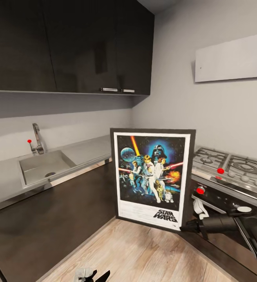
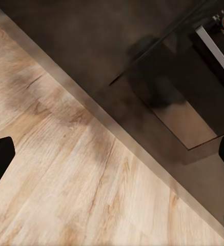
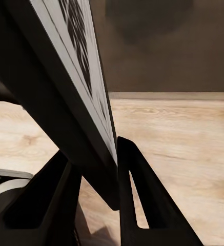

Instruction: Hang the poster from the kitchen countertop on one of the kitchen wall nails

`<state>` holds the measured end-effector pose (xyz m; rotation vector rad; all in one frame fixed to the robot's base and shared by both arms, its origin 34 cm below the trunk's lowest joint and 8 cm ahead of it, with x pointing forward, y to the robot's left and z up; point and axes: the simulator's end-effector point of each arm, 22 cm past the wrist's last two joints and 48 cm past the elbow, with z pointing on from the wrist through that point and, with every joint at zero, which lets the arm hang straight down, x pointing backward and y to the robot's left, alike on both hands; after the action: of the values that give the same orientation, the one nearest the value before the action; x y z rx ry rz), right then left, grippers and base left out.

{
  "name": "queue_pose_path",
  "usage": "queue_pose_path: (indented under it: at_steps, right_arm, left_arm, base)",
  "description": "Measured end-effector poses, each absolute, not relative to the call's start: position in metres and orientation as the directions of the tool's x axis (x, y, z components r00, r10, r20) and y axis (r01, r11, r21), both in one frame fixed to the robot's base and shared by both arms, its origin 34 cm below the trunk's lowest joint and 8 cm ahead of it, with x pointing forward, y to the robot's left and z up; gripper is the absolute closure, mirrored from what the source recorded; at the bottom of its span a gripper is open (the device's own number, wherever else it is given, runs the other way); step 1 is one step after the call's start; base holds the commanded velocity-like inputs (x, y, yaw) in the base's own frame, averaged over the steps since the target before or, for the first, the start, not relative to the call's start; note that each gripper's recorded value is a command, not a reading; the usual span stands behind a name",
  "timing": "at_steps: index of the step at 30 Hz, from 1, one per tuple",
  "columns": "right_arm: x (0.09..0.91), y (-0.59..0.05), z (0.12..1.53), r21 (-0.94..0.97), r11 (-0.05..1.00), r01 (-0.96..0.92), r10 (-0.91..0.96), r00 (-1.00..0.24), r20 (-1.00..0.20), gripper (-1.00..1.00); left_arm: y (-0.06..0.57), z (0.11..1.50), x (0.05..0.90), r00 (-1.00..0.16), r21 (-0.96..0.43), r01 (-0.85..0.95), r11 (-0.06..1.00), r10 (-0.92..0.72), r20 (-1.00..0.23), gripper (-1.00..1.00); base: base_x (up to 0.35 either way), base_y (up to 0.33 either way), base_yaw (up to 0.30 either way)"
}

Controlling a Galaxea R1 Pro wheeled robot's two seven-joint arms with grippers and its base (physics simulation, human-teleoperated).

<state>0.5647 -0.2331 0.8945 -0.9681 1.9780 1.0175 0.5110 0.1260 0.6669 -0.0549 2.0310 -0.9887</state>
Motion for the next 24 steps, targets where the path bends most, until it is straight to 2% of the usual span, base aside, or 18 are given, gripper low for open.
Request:
queue_pose_path:
  at_steps: [24]
  right_arm:
    - [0.582,-0.221,0.912,0.358,0.445,-0.821,-0.252,-0.498,-0.830,1.00]
  left_arm:
    - [0.126,0.667,0.512,-0.634,-0.672,0.286,0.683,-0.390,-0.667,-1.00]
  base:
    - [0.000,0.000,0.000]
